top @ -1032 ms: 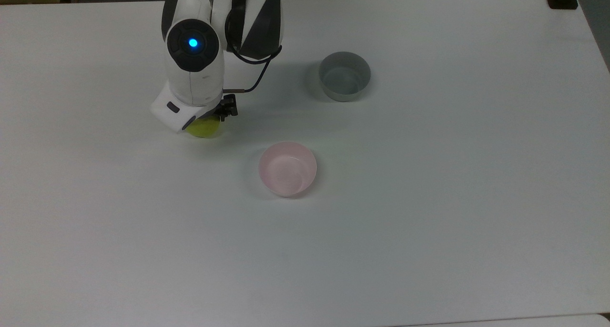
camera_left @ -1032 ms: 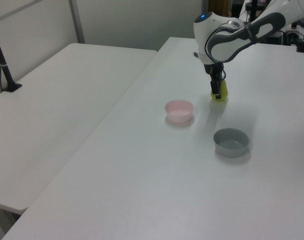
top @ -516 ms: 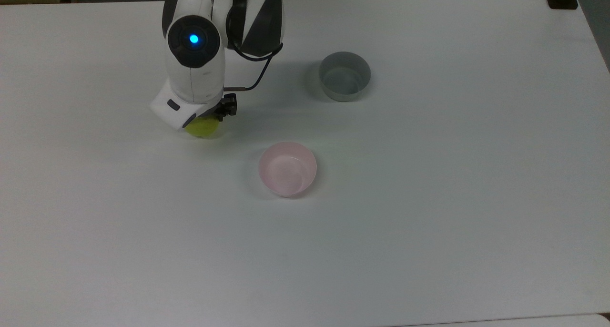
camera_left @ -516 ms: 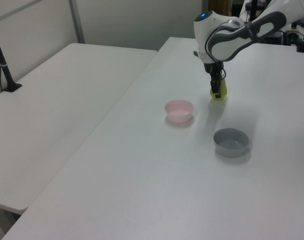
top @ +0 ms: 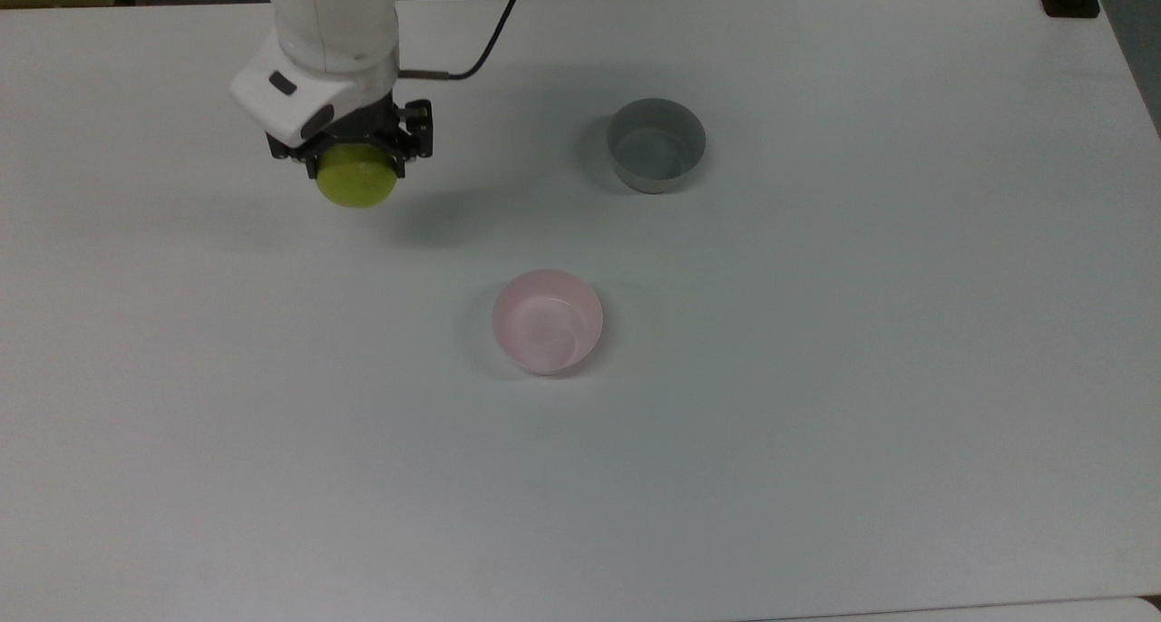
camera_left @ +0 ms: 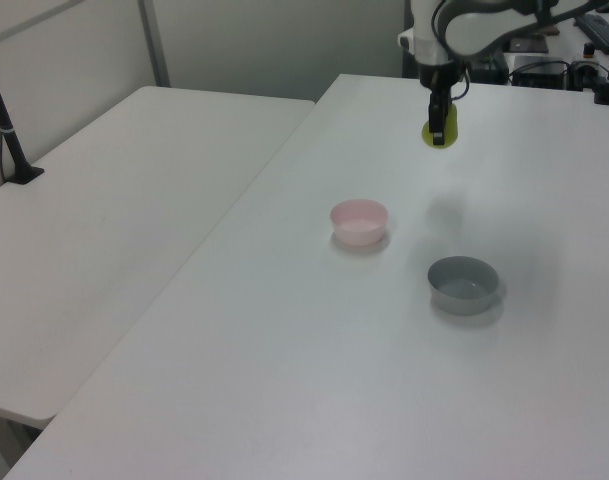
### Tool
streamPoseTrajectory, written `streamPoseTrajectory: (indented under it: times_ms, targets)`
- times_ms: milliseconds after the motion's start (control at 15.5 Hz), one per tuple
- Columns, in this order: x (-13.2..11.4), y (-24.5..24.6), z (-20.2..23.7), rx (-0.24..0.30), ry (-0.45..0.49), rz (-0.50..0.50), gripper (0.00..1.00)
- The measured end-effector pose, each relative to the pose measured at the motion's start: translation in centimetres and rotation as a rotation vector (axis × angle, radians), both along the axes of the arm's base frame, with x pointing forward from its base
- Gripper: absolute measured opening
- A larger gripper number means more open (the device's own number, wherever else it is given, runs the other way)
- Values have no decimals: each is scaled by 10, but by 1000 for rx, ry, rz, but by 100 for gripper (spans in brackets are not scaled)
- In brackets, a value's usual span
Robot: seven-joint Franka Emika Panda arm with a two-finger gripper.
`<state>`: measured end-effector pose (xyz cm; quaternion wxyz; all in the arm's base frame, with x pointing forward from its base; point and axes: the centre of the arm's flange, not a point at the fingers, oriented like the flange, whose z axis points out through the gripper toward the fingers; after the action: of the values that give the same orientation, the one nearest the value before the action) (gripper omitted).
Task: Place the pear in the bowl
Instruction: 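Lift the pear up off the table, then carry the pear over the pink bowl and lower it inside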
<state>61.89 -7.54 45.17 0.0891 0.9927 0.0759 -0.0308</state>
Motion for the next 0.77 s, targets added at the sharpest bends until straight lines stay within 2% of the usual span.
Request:
streamPoseTrajectory:
  times_ms: [194, 387, 581, 774]
  targets:
    - [-3, 8, 17, 5, -9, 8, 85]
    - [3, 38, 18, 43, -22, 29, 85]
    - [25, 105, 8, 94, -38, 12, 85]
    - [43, 144, -4, 96, -76, -23, 85]
